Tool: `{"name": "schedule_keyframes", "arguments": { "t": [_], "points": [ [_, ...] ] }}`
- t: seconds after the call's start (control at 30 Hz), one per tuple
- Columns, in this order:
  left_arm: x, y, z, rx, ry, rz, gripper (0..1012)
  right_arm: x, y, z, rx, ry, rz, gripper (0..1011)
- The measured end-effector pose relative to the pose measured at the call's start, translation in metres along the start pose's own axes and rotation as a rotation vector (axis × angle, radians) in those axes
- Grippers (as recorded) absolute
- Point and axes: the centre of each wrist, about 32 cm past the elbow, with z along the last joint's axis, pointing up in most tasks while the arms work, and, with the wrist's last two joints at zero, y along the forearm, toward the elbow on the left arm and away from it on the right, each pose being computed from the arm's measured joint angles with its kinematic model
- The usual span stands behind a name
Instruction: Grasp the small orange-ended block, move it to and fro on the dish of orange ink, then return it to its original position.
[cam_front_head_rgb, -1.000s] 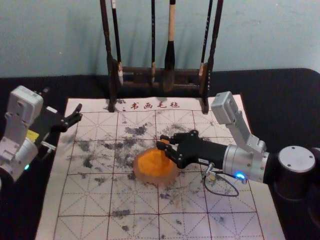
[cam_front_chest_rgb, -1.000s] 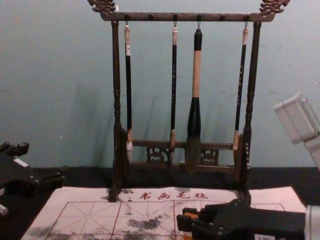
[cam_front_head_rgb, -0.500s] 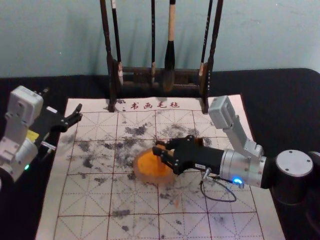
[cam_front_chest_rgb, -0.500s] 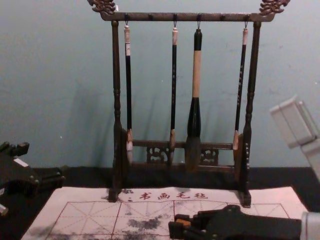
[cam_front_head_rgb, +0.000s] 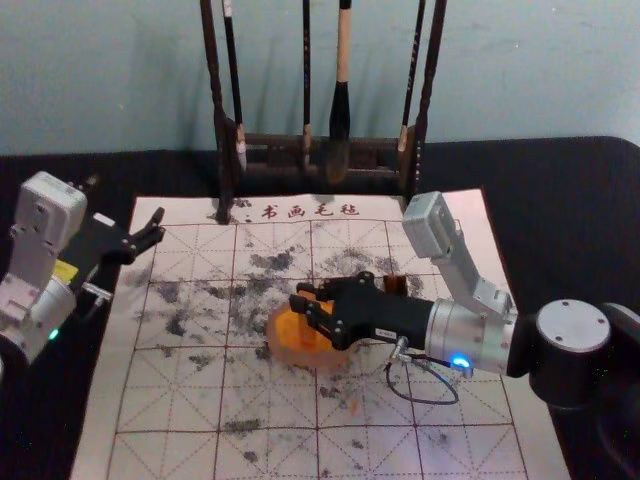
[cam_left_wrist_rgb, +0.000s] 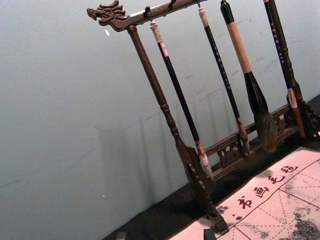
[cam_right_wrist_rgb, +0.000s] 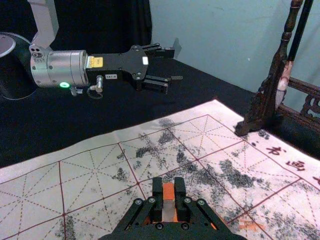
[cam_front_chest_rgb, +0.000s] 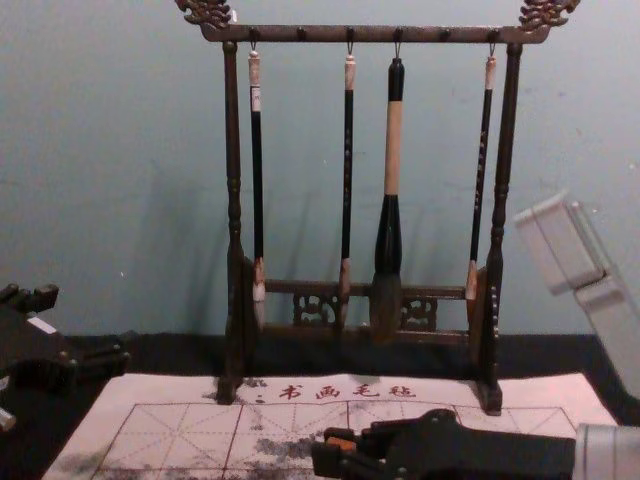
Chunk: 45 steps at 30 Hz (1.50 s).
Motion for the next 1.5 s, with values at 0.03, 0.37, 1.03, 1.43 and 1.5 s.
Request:
{"name": "schedule_keyframes", "arguments": {
  "t": [0.03,0.37,1.03,1.43,1.5],
  "points": [
    [0.0000,0.0000,0.0000,0.000,0.000,0.000,1001,0.000,0.001,0.000,0.000,0.000,0.001,129],
    [0.0000,0.0000,0.0000,0.000,0.000,0.000,1001,0.003,0.011,-0.001,0.008,-0.006,-0.001,129],
    [0.0000,0.0000,0.0000,0.000,0.000,0.000,1001,0.010,0.016,-0.004,0.025,-0.038,-0.046,129],
    [0.0000,0.0000,0.0000,0.000,0.000,0.000,1001,0.013,0.009,-0.006,0.022,-0.039,-0.068,129],
    [0.0000,0.0000,0.0000,0.000,0.000,0.000,1001,0.013,0.007,-0.006,0.021,-0.038,-0.073,129]
  ]
}}
